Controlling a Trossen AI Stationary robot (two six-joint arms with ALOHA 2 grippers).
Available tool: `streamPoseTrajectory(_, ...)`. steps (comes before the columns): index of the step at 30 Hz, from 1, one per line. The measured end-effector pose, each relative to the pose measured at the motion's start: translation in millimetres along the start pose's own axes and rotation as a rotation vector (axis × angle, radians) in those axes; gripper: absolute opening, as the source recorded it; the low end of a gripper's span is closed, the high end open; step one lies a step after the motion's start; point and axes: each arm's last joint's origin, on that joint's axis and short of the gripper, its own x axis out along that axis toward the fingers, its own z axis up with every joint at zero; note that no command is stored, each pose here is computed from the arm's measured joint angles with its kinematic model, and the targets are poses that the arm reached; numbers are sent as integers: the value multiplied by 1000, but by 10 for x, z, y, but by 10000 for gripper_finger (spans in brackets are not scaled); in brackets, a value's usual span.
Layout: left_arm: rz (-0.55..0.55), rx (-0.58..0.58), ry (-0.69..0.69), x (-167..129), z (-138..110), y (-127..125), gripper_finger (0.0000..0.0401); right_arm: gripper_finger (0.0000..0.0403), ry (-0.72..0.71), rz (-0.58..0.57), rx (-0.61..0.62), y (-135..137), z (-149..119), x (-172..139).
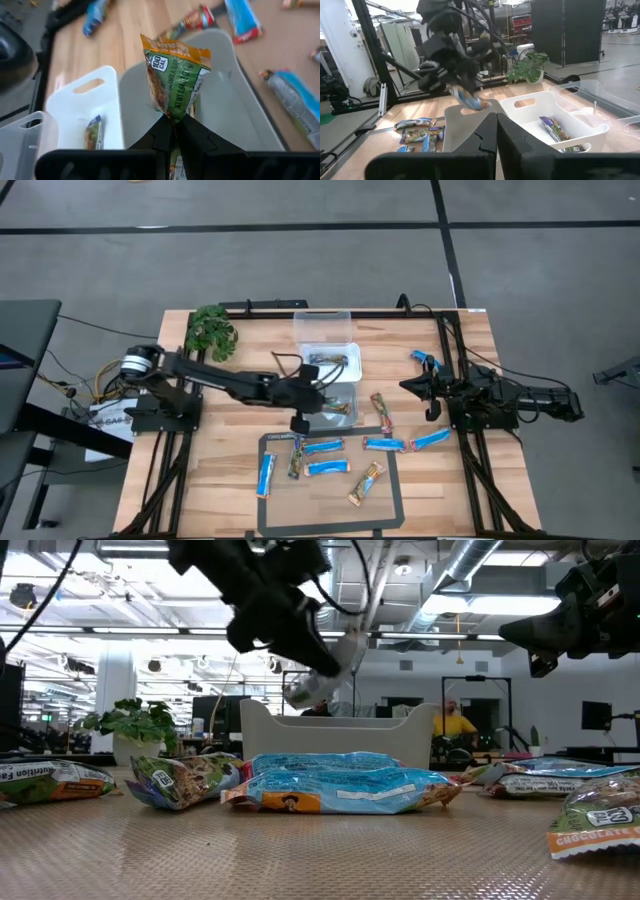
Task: Pick and place Granola Bars by type
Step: Put the yellow granola bar into the gray bin
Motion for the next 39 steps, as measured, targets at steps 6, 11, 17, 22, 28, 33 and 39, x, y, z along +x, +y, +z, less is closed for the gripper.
streamPoseTrajectory(6,-39,34,96,193,6,-45,18,0,0,0,0,0,0,0)
streamPoseTrajectory(11,-32,33,98,213,7,-47,22,0,0,0,0,0,0,0)
streamPoseTrajectory(17,-24,-1,125,211,-15,-51,65,0,0,0,0,0,0,0)
streamPoseTrajectory(22,-27,-1,127,209,-16,-57,103,0,0,0,0,0,0,0)
streamPoseTrajectory(28,-27,6,124,199,1,-94,114,0,0,-1,0,0,0,0)
streamPoseTrajectory(33,-37,18,89,47,90,-147,113,0,0,0,0,0,0,0)
streamPoseTrajectory(39,-62,-33,55,-248,204,-219,112,0,0,0,0,0,0,0)
